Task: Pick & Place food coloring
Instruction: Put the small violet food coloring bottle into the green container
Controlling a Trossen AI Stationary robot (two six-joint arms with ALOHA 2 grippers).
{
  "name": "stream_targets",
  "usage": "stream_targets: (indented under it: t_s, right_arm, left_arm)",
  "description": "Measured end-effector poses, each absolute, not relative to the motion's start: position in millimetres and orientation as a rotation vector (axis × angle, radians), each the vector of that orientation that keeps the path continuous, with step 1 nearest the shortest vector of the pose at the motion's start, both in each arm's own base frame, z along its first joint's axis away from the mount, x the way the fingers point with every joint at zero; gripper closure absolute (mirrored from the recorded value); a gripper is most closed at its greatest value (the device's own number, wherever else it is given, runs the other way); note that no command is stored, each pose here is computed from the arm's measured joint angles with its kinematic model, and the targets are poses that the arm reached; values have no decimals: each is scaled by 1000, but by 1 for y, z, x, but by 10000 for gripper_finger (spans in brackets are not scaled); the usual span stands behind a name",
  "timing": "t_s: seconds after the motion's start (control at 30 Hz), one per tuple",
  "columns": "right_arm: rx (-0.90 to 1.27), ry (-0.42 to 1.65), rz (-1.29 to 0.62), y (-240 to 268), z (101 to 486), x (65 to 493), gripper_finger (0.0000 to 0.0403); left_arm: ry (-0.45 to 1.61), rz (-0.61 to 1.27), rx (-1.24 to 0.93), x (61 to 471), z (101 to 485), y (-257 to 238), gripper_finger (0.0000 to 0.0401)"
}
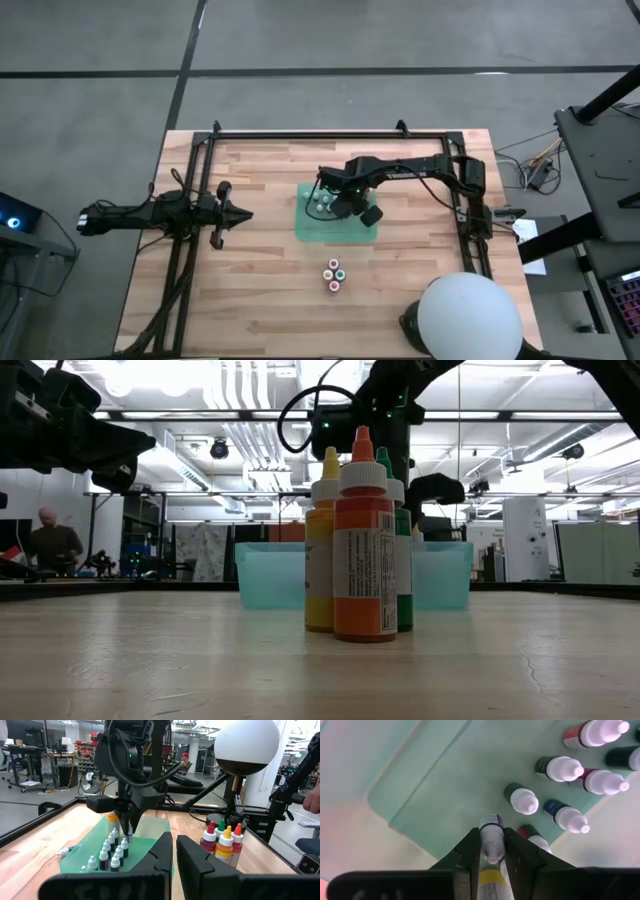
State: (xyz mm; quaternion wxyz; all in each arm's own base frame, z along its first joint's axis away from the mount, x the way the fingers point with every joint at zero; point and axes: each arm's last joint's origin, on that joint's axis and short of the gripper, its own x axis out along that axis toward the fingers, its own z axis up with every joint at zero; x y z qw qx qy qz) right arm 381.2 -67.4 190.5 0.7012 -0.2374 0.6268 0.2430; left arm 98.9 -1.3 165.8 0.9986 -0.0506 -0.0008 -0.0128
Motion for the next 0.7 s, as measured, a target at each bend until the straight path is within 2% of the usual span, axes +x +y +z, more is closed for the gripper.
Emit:
stream_targets:
  t_s: [0.7]
  right_arm:
    - [-518,1398,529,-68,171,376,339]
  left_arm:
    - [-2,-25,-101,99,166,-1,401]
